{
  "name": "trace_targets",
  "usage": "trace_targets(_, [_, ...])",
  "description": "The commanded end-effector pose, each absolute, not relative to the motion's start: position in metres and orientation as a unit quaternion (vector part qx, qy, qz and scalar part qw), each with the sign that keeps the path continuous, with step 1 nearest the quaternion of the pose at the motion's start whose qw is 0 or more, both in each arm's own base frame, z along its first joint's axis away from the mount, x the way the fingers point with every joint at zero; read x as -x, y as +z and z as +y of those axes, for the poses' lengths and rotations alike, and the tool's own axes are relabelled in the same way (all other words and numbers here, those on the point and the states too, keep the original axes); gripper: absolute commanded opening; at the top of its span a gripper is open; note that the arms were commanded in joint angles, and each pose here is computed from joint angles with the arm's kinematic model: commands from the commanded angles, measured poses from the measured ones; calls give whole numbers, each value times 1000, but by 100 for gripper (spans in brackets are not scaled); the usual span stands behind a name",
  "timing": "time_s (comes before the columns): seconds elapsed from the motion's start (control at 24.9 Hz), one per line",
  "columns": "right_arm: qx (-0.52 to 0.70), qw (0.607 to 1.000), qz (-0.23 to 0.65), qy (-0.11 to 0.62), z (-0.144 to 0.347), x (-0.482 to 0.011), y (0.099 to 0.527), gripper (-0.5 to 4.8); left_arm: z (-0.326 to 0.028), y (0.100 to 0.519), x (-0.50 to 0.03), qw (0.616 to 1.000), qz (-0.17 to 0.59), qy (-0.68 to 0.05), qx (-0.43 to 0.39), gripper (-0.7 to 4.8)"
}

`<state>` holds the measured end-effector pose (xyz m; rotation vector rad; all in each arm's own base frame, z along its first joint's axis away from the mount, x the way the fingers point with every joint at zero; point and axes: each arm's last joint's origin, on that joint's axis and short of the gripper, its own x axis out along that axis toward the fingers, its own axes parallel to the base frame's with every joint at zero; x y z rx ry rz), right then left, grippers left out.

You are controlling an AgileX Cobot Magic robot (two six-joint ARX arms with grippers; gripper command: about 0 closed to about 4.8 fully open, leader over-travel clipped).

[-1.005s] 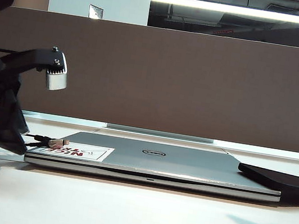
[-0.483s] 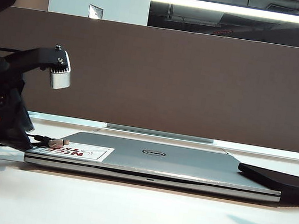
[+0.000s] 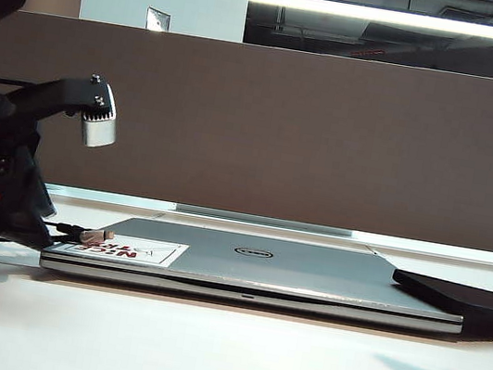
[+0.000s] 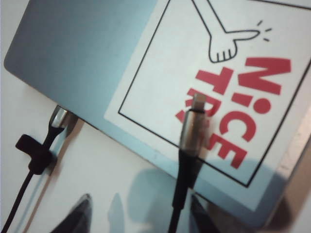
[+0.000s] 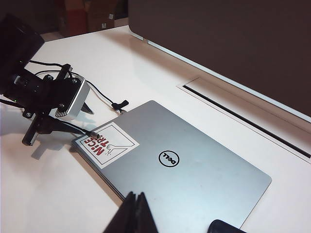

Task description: Pick up the charging cable and the phone, plug the charging cable into the charging port on the phone, and finally place them back on the table.

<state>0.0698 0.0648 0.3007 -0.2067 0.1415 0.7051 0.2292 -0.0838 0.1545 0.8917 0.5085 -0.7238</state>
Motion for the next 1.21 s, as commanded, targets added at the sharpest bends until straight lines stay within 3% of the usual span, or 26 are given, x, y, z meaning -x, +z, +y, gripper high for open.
trace_targets(0.04, [98,932,58,344,65,-70,304,-5,-84,156,-230,812,232,-338,-415,247])
trace_targets(0.84, [97,932,57,344,65,-70,304,-5,-94,150,-231,806,221,-352,-421,231])
trace_targets(0.93, [96,933,55,344,65,-70,304,-5,-94,150,-231,806,221,-352,-421,177])
trace_targets(0.97, [96,933,53,343,65,-70,305,-5,-94,150,-231,806,222,-353,-421,102])
trace_targets(1.05, [94,933,50,343,65,-70,306,-5,-94,150,-231,806,222,-353,-421,7])
trace_targets(1.21, [93,933,48,343,65,-70,306,-5,-94,150,-231,806,221,-353,-421,-8])
